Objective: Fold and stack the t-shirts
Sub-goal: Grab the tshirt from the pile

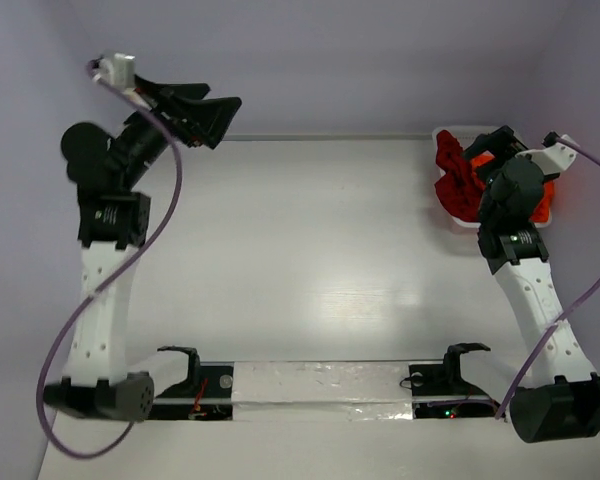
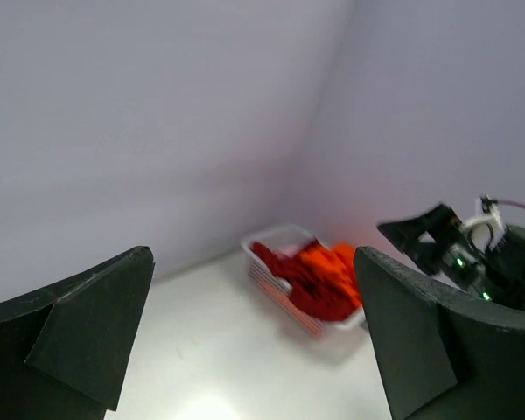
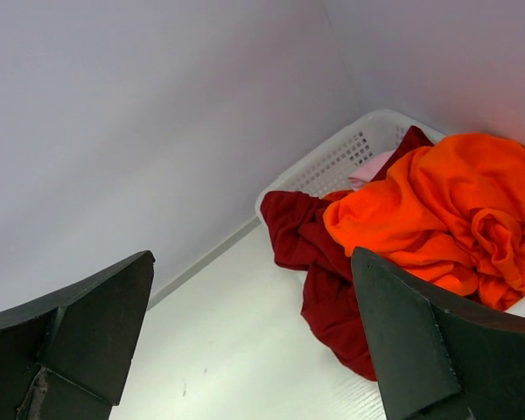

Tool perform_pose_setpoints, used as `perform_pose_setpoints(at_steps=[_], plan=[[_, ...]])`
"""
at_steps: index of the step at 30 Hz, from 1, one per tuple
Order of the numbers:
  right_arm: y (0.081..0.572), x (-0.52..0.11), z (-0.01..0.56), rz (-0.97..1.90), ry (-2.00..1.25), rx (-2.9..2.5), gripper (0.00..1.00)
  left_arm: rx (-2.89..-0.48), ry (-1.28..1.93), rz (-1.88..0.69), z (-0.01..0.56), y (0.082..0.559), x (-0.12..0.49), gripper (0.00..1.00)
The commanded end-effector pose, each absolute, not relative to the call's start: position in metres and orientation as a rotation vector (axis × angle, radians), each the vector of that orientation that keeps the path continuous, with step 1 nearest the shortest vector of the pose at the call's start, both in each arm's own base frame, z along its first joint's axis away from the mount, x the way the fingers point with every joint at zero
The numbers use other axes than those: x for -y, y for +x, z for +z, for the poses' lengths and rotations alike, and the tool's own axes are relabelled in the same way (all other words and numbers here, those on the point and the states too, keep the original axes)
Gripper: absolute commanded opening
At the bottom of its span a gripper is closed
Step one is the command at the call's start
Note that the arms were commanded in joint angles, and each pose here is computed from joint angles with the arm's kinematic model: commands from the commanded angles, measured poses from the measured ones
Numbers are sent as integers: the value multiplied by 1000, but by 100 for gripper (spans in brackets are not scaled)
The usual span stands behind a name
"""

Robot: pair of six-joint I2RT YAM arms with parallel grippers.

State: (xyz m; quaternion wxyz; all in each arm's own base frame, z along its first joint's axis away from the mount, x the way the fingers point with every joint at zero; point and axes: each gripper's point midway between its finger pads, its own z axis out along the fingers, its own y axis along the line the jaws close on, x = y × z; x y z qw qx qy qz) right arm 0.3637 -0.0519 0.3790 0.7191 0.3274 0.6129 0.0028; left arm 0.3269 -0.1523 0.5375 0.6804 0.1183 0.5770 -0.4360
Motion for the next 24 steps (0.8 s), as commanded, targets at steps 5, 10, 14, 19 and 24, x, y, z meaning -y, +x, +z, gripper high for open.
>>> perform_pose_setpoints(at_steps=[5, 10, 14, 19, 24], plan=[[352, 45, 426, 99, 697, -1254, 100, -1190, -37, -830, 479, 303, 98, 99], [357, 47, 421, 62, 693, -1281, 100, -1212, -76, -689, 470, 308, 80, 99], [386, 37, 382, 78, 739, -1448, 100, -1362, -213, -529, 444, 331, 58, 99], [397, 33, 356, 127, 963, -1599, 100, -1386, -274, -487, 429, 333, 51, 99], [387, 44, 353, -143, 887, -1616, 100, -1389, -263, -420, 429, 328, 54, 99]])
